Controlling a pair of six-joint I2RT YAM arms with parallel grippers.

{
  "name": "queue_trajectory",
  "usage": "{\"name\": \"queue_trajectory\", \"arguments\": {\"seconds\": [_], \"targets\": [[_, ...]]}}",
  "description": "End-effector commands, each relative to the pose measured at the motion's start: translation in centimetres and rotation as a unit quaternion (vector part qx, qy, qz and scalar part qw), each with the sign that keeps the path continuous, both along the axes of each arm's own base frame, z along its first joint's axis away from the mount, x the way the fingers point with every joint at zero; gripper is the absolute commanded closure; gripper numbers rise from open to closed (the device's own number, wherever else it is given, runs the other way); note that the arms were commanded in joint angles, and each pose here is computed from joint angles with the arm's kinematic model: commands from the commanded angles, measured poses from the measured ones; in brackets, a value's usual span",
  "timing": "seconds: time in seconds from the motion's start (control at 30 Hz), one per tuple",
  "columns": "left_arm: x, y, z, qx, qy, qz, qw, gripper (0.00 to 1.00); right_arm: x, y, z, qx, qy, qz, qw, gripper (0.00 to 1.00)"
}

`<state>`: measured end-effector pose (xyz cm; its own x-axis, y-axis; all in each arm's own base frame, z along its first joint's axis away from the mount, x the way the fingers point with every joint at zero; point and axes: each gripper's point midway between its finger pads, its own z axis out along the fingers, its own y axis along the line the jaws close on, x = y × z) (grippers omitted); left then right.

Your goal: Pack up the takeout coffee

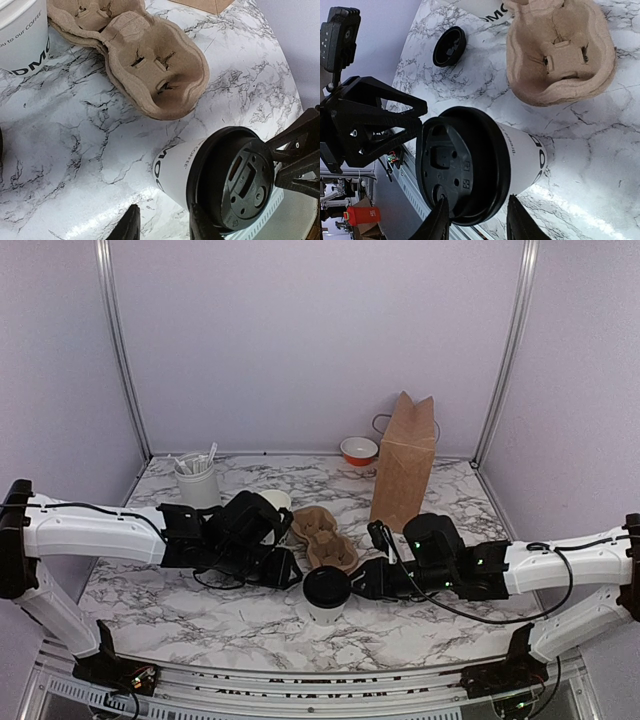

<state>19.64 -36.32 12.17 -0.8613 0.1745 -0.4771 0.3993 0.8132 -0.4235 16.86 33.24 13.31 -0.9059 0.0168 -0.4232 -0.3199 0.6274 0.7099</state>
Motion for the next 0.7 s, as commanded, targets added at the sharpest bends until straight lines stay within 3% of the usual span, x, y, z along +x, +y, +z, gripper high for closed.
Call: {"name": "queue_trajectory", "arguments": {"seconds": [0.0, 0.67], "targets": [[-0.3, 0.8, 1.4, -0.006, -0.006, 0.003, 1.000, 0.65, 0.9, 0.1, 2.0, 0.021, -0.020, -0.011, 1.000, 0.63], [-2.8, -0.2, 0.9, -0.038, 0.027, -0.013, 0.999, 0.65, 3.8, -1.5, 1.0, 0.019, -0.032, 0.016, 0.999, 0.61]]}}
